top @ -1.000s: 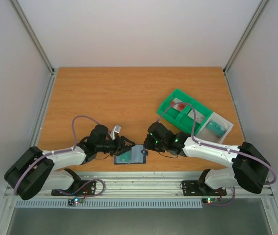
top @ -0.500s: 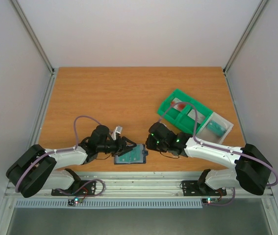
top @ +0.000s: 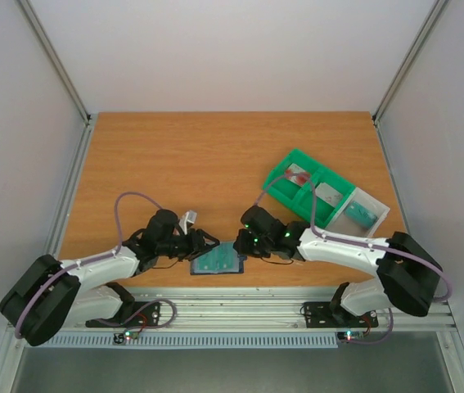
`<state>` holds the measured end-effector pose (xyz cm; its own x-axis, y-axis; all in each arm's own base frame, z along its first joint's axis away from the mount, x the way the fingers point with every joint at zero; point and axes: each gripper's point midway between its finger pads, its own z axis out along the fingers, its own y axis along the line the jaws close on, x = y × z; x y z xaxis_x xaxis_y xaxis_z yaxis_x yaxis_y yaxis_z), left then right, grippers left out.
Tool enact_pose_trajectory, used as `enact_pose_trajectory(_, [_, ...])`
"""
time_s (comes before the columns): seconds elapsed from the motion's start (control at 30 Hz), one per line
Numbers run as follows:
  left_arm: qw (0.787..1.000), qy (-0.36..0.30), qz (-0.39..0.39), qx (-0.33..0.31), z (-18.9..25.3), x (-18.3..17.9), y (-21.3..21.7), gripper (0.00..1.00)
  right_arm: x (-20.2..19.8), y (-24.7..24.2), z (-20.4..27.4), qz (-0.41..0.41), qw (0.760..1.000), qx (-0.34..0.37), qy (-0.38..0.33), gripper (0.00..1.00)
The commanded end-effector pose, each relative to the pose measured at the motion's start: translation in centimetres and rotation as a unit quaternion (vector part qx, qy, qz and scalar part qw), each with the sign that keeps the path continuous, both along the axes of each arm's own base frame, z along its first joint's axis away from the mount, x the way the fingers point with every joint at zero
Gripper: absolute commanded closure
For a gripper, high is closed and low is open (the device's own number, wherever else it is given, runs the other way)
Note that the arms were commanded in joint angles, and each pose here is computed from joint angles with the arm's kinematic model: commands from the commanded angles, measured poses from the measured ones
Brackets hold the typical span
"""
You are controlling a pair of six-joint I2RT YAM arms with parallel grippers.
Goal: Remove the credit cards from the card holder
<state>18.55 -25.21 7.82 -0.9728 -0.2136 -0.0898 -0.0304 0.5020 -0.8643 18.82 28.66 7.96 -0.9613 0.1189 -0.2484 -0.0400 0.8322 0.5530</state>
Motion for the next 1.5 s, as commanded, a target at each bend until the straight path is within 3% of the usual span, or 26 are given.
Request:
enact_pose_trajectory(0.0, [1.0,-0.017,0.002,0.025,-0.9,0.1,0.9,0.56,-0.6,3.0,0.4,0.043,0.999,0.021,0.006,0.83])
enact_pose_trajectory(0.23, [0.999,-0.015,-0.002,0.028,-1.3,-0.2,1.1,0.56,-0.6,3.4,-0.8,0.047,0.999,0.001,0.02,0.83])
enact_pose_trajectory(0.7, [1.0,-0.004,-0.002,0.029,-2.2,-0.4,1.1,0.56,-0.8,0.1,-4.7,0.031,0.993,-0.105,0.036,0.84])
enact_pose_trajectory(1.47, [1.0,0.028,0.01,0.009,-4.1,0.0,0.4,0.63,-1.9,-1.3,-7.4,0.015,0.991,-0.115,0.06,0.89])
